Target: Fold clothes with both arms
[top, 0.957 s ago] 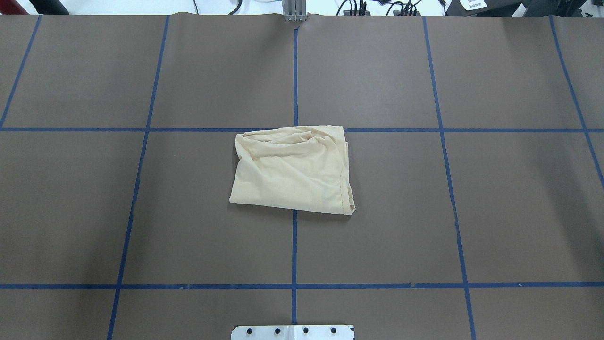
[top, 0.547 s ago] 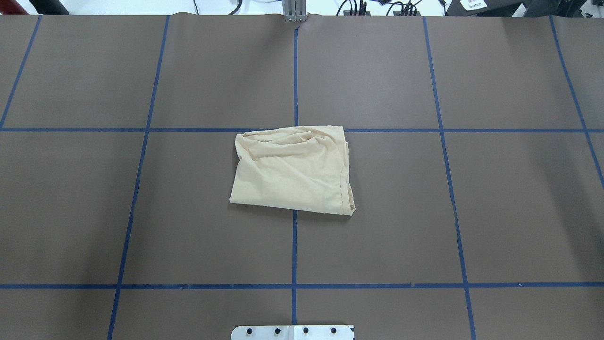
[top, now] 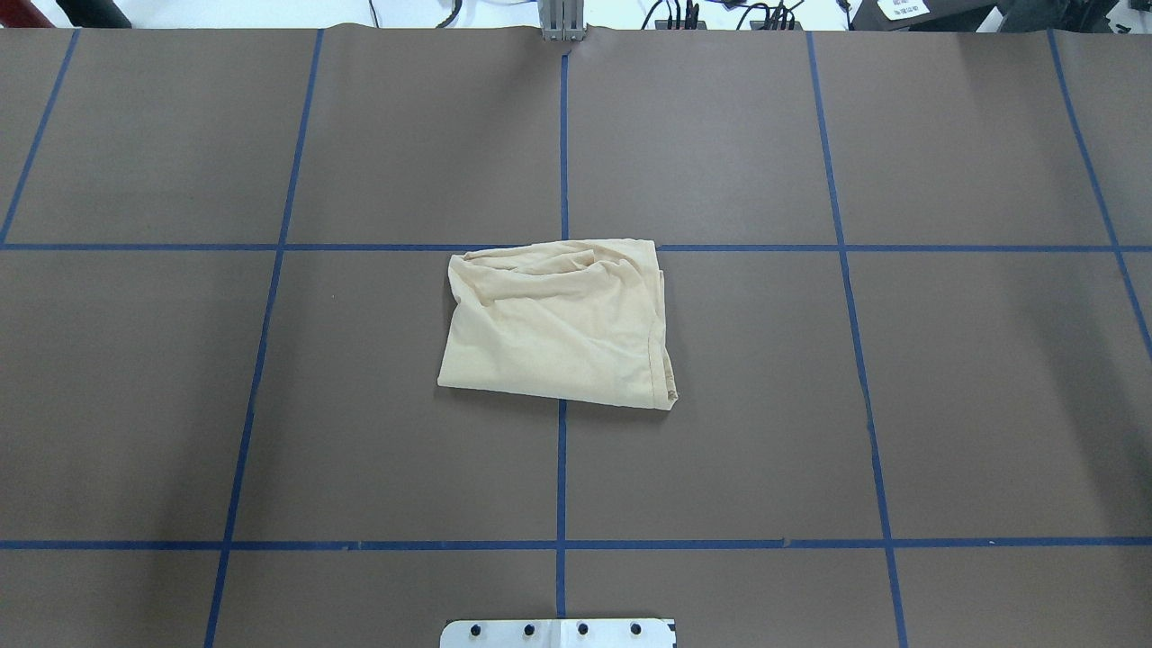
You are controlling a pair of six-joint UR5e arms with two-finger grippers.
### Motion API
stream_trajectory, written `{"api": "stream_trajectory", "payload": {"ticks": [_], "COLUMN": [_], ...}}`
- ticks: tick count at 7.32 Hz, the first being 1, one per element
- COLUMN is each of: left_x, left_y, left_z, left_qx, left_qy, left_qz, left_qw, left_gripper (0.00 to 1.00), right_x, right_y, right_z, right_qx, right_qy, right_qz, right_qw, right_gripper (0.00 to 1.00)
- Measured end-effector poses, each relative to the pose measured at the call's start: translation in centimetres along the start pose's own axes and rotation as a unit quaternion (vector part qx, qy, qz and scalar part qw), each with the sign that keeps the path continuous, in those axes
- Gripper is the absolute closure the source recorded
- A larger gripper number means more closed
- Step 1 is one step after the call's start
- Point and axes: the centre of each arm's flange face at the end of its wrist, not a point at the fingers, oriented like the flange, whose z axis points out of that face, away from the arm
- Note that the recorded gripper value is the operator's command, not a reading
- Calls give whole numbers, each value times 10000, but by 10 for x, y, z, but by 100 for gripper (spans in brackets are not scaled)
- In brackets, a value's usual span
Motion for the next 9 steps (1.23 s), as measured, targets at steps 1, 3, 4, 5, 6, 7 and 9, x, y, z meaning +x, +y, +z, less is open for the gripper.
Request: {"api": "stream_trajectory", "payload": {"ticks": [1, 3, 4, 5, 6, 7, 9], "left_x": [1, 1, 2, 3, 3, 3, 3], "left_y": [1, 0, 0, 0, 0, 0, 1], "left_z": [-1, -2, -3, -4, -4, -4, -4], "left_qx": [7, 19, 31, 40, 41, 41, 41], "left_qy": [12, -3, -13, -18, -20, -21, -22], "left_qz": [6, 22, 39, 52, 56, 61, 57], "left_qw": [10000, 10000, 10000, 10000, 10000, 10000, 10000], "left_gripper": [0, 0, 0, 0, 0, 0, 0], "right_x": [0, -7, -11, -13, -15, -15, -14], "right_y": [3, 5, 6, 7, 7, 7, 7], "right_z": [-1, -9, -14, -17, -18, -18, -18], "right_qx": [150, 401, 471, 506, 520, 521, 517], "right_qy": [-18, -47, -53, -57, -61, -61, -58], "right_qz": [-122, -289, -352, -401, -421, -422, -395], "right_qw": [9998, 9988, 9983, 9979, 9977, 9977, 9979], "right_gripper": [0, 0, 0, 0, 0, 0, 0]}}
